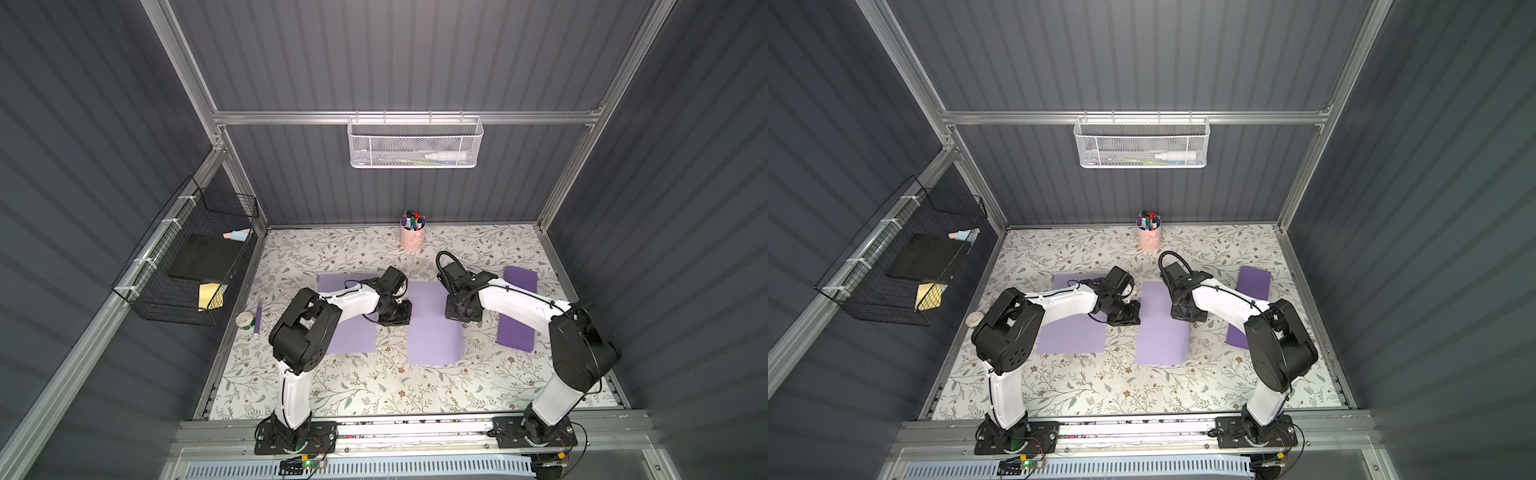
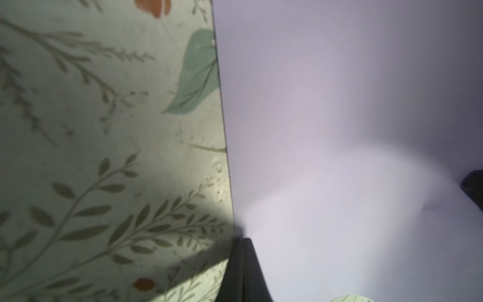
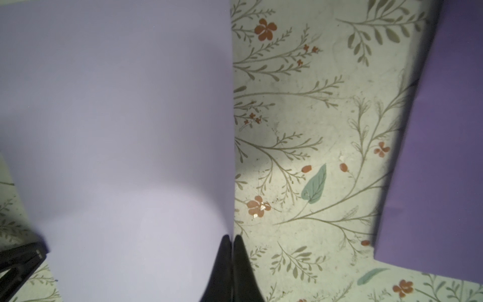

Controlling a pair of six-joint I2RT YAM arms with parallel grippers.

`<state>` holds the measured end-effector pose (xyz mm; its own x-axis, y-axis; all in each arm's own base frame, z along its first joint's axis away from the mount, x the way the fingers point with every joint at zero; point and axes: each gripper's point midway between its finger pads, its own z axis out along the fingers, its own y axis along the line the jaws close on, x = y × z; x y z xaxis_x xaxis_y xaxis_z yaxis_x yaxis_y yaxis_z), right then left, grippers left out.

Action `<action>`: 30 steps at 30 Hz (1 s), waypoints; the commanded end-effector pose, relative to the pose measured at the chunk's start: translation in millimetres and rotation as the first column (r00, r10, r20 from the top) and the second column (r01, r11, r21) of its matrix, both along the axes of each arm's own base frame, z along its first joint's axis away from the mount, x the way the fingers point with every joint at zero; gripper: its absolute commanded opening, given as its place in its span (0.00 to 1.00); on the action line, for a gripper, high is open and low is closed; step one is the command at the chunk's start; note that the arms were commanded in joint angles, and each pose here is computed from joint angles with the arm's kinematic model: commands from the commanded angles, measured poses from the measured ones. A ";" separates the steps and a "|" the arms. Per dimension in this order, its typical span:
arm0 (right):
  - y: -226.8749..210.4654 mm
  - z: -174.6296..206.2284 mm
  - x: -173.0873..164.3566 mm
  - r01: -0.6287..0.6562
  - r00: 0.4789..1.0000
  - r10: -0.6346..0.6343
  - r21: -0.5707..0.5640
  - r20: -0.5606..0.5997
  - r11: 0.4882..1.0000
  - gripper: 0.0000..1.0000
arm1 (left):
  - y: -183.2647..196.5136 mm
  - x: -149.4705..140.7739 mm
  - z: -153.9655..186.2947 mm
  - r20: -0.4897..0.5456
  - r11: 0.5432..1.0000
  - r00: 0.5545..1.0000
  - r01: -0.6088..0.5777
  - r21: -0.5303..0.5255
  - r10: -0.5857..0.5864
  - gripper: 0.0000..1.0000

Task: Fold the rectangular paper in half along the long edge
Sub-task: Fold the paper at the center of the board.

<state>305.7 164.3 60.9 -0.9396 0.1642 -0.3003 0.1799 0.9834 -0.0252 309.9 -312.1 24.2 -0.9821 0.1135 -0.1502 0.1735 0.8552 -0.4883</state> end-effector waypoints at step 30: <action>85.0 11.1 5.6 -0.113 0.994 0.113 0.182 0.010 0.977 0.00 | 7.1 -12.4 -29.7 -0.065 0.998 0.998 0.007 0.057 -0.004 0.00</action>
<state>310.5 235.9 73.2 -0.9527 0.1084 -0.2838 0.0718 0.9881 0.1362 311.5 -317.3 23.1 -0.9809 0.1174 -0.1552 0.1812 0.8418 -0.5084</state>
